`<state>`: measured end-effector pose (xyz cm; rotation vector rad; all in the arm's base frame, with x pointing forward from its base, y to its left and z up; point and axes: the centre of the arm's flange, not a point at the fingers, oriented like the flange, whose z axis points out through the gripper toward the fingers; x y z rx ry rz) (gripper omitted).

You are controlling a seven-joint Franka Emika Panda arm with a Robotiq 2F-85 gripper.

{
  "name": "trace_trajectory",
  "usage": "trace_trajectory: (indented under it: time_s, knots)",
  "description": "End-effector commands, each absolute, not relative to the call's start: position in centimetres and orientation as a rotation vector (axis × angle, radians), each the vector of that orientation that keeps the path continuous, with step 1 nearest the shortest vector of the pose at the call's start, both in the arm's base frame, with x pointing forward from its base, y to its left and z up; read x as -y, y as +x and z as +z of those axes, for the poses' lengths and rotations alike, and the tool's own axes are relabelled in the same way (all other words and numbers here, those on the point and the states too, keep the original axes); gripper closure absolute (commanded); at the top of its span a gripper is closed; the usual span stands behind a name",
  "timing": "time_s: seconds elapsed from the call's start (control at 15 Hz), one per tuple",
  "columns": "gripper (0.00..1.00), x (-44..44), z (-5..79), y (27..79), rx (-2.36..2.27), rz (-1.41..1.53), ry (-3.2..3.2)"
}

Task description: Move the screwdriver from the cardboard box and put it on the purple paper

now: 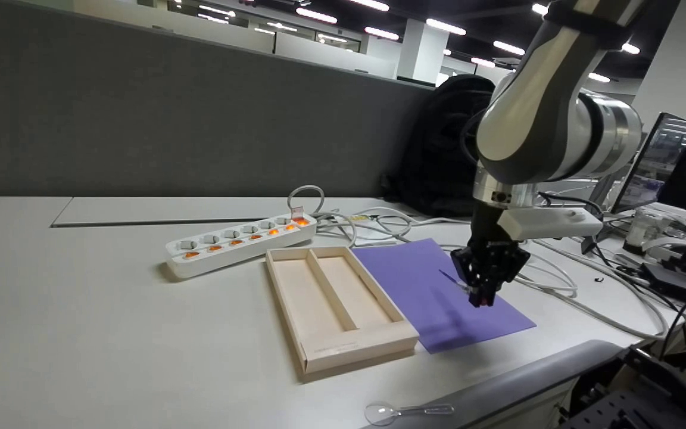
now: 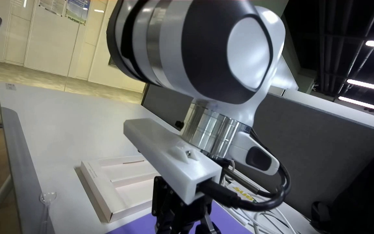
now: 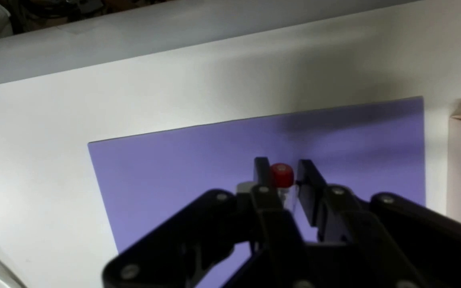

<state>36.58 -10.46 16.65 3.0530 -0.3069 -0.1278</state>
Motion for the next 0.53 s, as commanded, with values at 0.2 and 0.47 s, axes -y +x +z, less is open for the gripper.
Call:
trace_trajectory:
  time_s: [0.2, 0.47]
  knots:
    - [0.95, 9.6, 14.9, 39.7, 0.383, -0.048, 3.037]
    - [0.95, 8.4, 14.1, 41.6, 0.430, -0.024, 3.030]
